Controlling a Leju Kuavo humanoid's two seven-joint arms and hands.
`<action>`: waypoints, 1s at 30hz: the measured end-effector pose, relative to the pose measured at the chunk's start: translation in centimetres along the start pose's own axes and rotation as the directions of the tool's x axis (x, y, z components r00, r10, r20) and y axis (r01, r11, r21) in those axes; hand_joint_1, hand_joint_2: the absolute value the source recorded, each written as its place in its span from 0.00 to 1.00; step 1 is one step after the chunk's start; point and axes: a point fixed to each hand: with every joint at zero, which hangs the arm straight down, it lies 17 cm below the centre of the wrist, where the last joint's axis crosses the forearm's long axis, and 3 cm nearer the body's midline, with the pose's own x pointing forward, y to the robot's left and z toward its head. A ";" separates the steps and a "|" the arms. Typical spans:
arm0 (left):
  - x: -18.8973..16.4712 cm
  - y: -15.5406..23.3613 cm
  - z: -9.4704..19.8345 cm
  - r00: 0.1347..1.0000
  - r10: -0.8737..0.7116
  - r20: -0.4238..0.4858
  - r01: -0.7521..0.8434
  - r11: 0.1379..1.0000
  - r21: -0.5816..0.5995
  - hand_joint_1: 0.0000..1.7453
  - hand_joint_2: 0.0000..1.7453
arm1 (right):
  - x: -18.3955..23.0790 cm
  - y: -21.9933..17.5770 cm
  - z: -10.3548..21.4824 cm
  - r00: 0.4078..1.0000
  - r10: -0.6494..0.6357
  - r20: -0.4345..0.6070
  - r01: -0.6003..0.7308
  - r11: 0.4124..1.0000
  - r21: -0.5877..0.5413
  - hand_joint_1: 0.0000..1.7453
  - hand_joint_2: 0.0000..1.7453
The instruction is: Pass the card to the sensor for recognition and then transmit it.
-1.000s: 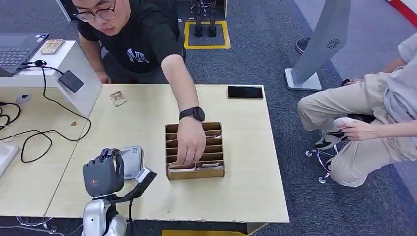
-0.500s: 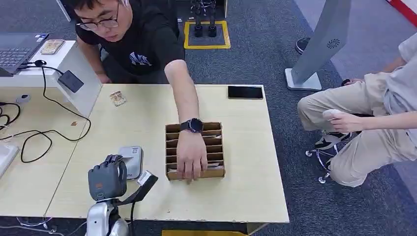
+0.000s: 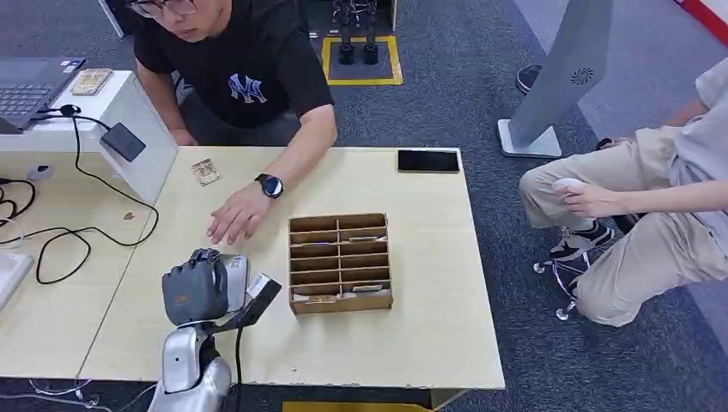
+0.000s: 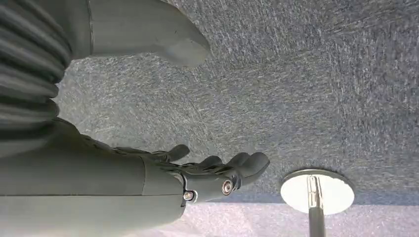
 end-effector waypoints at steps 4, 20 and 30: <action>0.5 -0.7 -0.4 1.000 0.000 0.009 0.000 1.000 -0.015 1.00 1.00 | 0.1 0.1 0.0 1.000 0.001 0.002 -0.001 1.000 0.003 0.00 1.00; 2.2 -4.1 -0.6 1.000 -0.012 0.025 0.015 0.995 -0.101 1.00 1.00 | 0.2 0.3 -0.1 1.000 0.002 0.003 -0.002 1.000 0.013 0.00 1.00; 0.8 -8.3 2.1 0.997 -0.073 0.004 0.072 0.971 -0.229 1.00 1.00 | 0.0 0.4 -0.1 1.000 -0.007 -0.007 0.007 1.000 0.017 0.00 1.00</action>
